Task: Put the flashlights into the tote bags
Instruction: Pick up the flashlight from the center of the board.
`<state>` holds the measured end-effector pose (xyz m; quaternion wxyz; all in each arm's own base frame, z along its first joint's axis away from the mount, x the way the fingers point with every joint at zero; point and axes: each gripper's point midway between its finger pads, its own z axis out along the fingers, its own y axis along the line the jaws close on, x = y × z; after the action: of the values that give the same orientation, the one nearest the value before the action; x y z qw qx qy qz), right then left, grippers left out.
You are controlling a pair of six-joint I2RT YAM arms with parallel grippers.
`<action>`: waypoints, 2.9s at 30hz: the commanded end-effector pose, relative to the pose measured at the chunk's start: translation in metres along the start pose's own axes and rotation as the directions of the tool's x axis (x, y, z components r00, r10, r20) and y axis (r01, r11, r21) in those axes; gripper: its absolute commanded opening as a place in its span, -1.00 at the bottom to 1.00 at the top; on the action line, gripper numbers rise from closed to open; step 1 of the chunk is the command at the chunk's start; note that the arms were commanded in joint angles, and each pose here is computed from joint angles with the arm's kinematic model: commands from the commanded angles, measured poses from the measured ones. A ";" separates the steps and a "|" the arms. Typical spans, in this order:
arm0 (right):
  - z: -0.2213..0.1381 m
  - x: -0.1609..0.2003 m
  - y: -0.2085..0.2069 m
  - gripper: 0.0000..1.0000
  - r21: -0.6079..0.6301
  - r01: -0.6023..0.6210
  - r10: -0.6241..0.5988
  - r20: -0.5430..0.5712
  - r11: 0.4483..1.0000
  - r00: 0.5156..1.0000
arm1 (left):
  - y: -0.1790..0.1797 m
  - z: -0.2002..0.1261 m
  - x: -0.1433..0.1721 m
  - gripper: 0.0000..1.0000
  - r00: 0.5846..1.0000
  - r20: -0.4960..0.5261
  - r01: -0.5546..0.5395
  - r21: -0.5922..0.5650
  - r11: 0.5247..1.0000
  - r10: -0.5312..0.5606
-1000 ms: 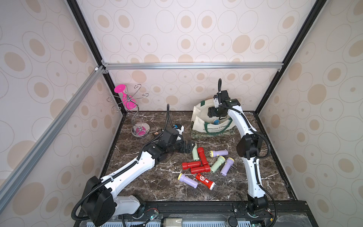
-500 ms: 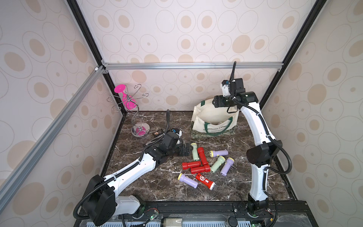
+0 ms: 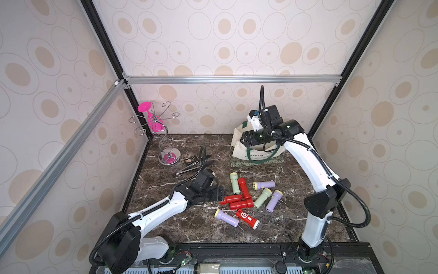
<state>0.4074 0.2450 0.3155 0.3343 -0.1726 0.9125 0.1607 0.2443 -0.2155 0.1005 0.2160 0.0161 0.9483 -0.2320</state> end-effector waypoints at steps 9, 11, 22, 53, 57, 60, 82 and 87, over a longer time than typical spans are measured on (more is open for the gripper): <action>-0.042 0.067 0.025 0.78 0.100 -0.087 0.096 -0.088 0.991 0.991 | 0.020 -0.029 0.054 0.83 0.986 0.005 0.165 0.093 0.982 -0.166; -0.046 0.075 0.027 0.80 0.116 -0.099 0.111 -0.098 0.988 0.989 | 0.023 -0.031 0.066 0.97 0.984 -0.003 0.179 0.117 0.977 -0.180; -0.061 0.097 0.032 1.00 0.067 -0.051 0.057 -0.085 0.996 0.995 | 0.019 -0.031 0.086 0.96 0.972 0.015 0.230 0.121 0.966 -0.234; -0.096 0.193 0.034 0.99 -0.162 -0.004 -0.017 -0.131 0.987 0.991 | -0.062 0.032 0.118 0.32 0.932 0.140 0.355 -0.179 0.917 -0.334; -0.095 0.199 0.036 0.99 -0.186 -0.005 -0.018 -0.124 0.983 0.992 | -0.056 0.038 0.126 0.18 0.943 0.140 0.330 -0.282 0.901 -0.302; -0.104 0.194 0.035 1.00 -0.182 -0.005 -0.015 -0.106 0.983 0.994 | -0.052 0.045 0.135 0.15 0.949 0.116 0.316 -0.310 0.897 -0.294; -0.102 0.194 0.030 1.00 -0.174 0.019 -0.040 -0.117 0.985 0.992 | 0.004 0.051 0.145 0.09 0.949 0.101 0.314 -0.386 0.867 -0.298; -0.105 0.199 0.030 0.99 -0.177 0.007 -0.026 -0.109 0.984 0.994 | 0.002 0.054 0.147 -0.09 0.975 0.057 0.216 -0.465 0.858 -0.215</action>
<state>0.1997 0.1912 0.2641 0.2667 -0.2199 0.9113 0.2235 0.1431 -0.2851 0.0206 0.2065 -0.1738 0.9550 -0.1230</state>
